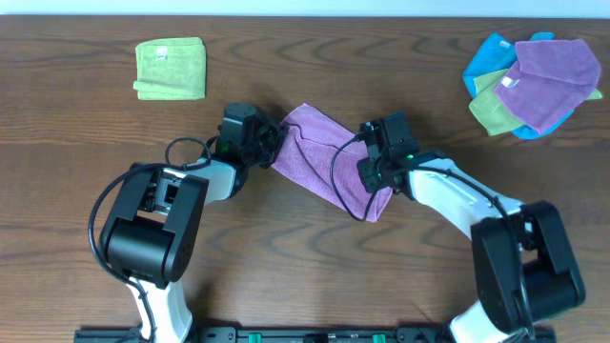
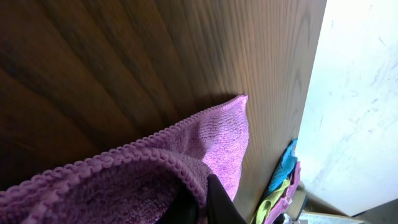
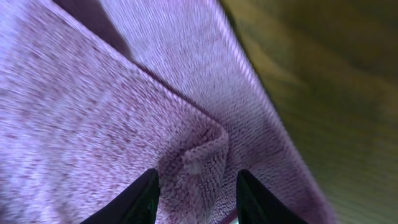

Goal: Fold the cloth

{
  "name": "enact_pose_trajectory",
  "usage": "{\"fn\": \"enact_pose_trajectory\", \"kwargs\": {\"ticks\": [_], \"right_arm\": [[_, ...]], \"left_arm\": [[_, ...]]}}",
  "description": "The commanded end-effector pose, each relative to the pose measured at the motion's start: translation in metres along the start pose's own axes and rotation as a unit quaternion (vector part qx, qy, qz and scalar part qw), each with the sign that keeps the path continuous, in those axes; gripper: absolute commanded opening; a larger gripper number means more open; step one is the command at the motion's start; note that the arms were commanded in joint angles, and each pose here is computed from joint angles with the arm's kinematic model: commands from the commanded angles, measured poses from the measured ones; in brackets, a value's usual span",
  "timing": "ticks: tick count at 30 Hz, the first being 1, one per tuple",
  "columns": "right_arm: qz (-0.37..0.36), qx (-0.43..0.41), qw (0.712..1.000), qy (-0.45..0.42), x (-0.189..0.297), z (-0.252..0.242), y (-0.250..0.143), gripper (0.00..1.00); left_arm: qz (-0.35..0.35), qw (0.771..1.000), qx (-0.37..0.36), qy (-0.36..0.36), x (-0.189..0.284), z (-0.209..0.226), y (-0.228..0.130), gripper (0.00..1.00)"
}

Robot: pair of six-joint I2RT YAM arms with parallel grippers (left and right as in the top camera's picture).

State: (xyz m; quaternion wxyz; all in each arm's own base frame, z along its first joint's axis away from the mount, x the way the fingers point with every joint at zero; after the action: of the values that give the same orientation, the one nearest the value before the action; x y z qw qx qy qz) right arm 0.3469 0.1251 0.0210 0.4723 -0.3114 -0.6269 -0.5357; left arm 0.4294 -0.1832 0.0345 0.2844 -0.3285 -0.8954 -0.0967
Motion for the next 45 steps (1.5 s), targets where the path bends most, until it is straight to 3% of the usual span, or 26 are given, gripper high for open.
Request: {"fn": "enact_pose_trajectory", "kwargs": {"ticks": [1, 3, 6, 18, 27, 37, 45], "right_arm": [[0.009, 0.003, 1.0, -0.009, -0.009, -0.005, -0.001, 0.4], [0.006, 0.003, 1.0, -0.01, -0.01, -0.005, 0.0, 0.33], [0.001, 0.002, 1.0, -0.016, -0.01, -0.007, 0.003, 0.11], [0.01, 0.002, 1.0, -0.023, 0.013, -0.007, 0.028, 0.04], [0.065, -0.02, 0.995, -0.067, 0.028, -0.02, 0.005, 0.02], [0.043, -0.031, 0.994, -0.091, 0.044, -0.028, 0.011, 0.02], [0.047, -0.045, 0.992, -0.106, 0.046, -0.032, 0.008, 0.02]], "left_arm": [[0.004, 1.0, -0.008, -0.008, -0.001, -0.007, 0.0, 0.07], [0.004, 1.0, -0.007, -0.007, -0.001, -0.006, 0.0, 0.07], [0.004, 1.0, -0.008, -0.009, -0.001, -0.008, 0.001, 0.07], [0.035, 0.997, -0.002, -0.072, 0.0, -0.04, -0.006, 0.06], [0.029, 0.997, -0.002, -0.067, -0.002, -0.039, -0.008, 0.06], [0.026, 0.996, -0.026, -0.078, -0.008, -0.074, -0.012, 0.06], [0.031, 0.998, -0.036, -0.049, -0.012, -0.069, -0.014, 0.06]]}}
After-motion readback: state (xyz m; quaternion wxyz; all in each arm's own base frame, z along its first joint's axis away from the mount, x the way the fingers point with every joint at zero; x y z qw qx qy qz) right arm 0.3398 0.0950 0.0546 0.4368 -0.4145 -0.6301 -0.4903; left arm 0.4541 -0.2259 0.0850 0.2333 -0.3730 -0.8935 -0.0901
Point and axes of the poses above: each gripper's point midway between its finger pads, its own x axis back along the fingers, its own z axis along the line the jaws close on, y = z × x, the point moved 2 cm from there along x, back along the fingers, and after that the axes turned 6 degrees about -x, right-handed, at the moved point
